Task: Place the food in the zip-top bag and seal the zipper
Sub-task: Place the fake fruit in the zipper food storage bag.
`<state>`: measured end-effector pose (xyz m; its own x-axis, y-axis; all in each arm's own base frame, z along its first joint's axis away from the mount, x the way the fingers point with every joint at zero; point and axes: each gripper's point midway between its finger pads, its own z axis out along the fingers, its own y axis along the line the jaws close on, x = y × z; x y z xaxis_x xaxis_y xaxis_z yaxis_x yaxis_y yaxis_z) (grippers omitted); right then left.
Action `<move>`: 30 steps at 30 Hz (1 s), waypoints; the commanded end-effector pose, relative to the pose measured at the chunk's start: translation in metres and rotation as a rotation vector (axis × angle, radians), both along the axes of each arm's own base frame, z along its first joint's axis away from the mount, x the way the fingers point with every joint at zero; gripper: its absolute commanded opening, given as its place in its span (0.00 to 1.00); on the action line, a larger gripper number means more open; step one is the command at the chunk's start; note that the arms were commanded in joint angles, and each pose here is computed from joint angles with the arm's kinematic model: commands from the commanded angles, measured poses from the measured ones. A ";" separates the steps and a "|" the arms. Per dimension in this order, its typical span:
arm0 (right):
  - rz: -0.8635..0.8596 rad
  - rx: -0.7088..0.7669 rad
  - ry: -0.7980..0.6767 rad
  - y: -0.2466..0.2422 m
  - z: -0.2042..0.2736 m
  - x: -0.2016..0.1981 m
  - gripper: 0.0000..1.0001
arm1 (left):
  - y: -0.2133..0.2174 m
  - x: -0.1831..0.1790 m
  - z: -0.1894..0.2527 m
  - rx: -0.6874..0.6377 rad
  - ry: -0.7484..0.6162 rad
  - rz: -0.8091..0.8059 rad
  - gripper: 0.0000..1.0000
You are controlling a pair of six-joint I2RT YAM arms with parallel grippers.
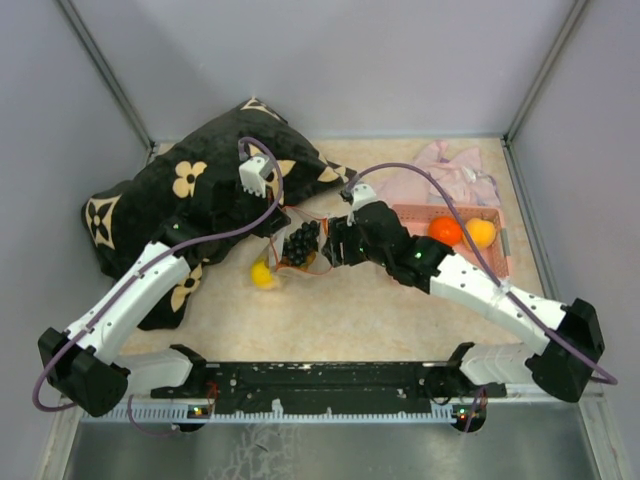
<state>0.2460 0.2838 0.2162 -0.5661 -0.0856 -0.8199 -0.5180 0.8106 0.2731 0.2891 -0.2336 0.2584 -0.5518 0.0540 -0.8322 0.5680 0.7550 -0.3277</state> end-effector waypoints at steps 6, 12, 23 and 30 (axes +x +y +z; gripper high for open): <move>-0.145 0.129 0.165 0.019 -0.027 0.004 0.41 | -0.004 0.004 0.016 -0.054 -0.047 -0.002 0.00; -0.155 0.037 0.137 0.013 -0.020 0.012 0.00 | 0.000 0.007 0.017 -0.046 -0.060 0.026 0.00; -0.171 -0.326 -0.095 -0.036 0.090 0.041 0.00 | -0.001 0.010 0.010 -0.047 -0.011 0.049 0.00; -0.123 -0.419 -0.066 -0.023 0.054 0.053 0.00 | 0.001 0.013 -0.004 -0.024 0.016 0.067 0.00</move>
